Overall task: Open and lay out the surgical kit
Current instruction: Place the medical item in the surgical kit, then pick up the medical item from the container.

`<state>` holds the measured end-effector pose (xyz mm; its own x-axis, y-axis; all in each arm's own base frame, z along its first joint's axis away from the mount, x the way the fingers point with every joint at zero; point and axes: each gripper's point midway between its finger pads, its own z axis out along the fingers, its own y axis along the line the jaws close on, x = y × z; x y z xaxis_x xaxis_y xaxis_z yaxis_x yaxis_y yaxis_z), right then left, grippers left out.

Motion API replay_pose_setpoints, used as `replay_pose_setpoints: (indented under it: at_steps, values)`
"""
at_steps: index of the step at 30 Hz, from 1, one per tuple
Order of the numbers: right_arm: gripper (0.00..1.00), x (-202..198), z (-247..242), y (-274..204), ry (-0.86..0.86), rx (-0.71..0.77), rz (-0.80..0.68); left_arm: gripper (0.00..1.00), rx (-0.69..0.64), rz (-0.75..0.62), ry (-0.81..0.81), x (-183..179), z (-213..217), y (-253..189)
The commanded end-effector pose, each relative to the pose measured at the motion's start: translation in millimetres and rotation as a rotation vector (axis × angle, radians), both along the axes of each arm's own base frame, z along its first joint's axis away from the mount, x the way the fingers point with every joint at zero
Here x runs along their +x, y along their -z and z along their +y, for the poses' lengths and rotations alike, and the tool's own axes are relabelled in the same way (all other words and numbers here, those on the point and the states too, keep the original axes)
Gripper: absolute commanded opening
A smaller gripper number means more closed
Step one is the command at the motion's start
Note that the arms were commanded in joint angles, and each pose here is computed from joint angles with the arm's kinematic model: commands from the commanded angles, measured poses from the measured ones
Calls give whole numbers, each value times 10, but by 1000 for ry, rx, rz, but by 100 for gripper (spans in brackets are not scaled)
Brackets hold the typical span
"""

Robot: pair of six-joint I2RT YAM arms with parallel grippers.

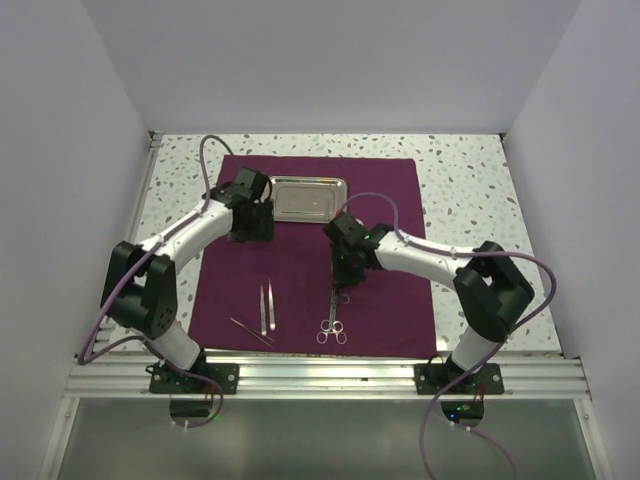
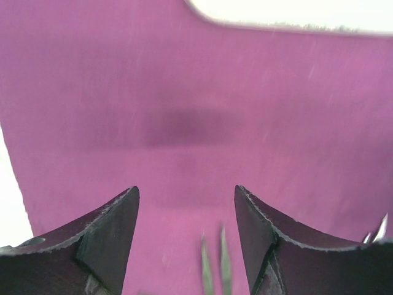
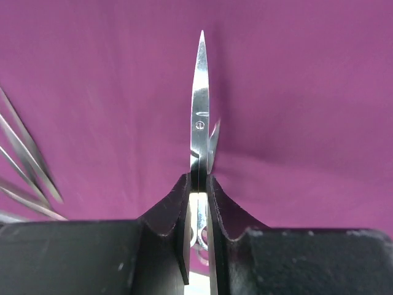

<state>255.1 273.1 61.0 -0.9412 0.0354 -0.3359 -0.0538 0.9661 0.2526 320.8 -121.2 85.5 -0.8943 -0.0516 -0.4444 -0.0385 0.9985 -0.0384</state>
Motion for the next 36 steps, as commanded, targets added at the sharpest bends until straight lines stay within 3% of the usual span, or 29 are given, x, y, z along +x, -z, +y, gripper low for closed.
replay_pose_setpoints:
  at_steps: [1, 8, 11, 12, 15, 16, 18, 21, 23, 26, 29, 31, 32, 34, 36]
  values:
    - [0, -322, 235, -36, 17, 125, 49, 66, -50, -88, 29, 454, -137, -183]
    - [1, -565, 195, 22, -35, 83, 123, 66, -66, -83, 45, 595, -225, -160]
    - [33, -614, 236, -68, -100, 93, 147, 65, -67, -84, 46, 635, -236, -167]
    - [49, -617, 227, -110, -121, 79, 145, 65, -71, -78, 47, 651, -254, -153]
    - [67, -543, 142, -372, -175, 7, 107, 65, -93, -92, 62, 777, -340, -217]
    - [80, -444, 186, -562, -198, 11, 58, 65, -106, -116, 65, 871, -385, -318]
    - [86, -396, 103, -720, -199, -31, 34, 64, -111, -110, 69, 971, -438, -298]
    - [86, 7, 49, -1029, -160, -66, -102, 63, -124, -129, 75, 1171, -528, -400]
    - [85, 508, 1, -1302, -80, -28, -178, 63, -132, -151, 72, 1271, -565, -546]
    - [82, 964, 9, -1224, -35, -30, -178, 63, -116, -143, 56, 1205, -495, -558]
    - [78, 1512, 44, -1148, 1, -40, -193, 62, -106, -135, 50, 1016, -370, -553]
    - [75, 1867, 103, -1388, 18, -5, -266, 62, -96, -121, 52, 825, -292, -521]
    - [74, 1962, 128, -1044, 12, -47, -202, 62, -93, -116, 53, 759, -267, -506]
    - [70, 2216, 182, -1141, 23, -21, -254, 62, -94, -101, 54, 574, -208, -468]
    - [64, 2373, 168, -893, 38, -28, -234, 62, -99, -86, 48, 410, -163, -424]
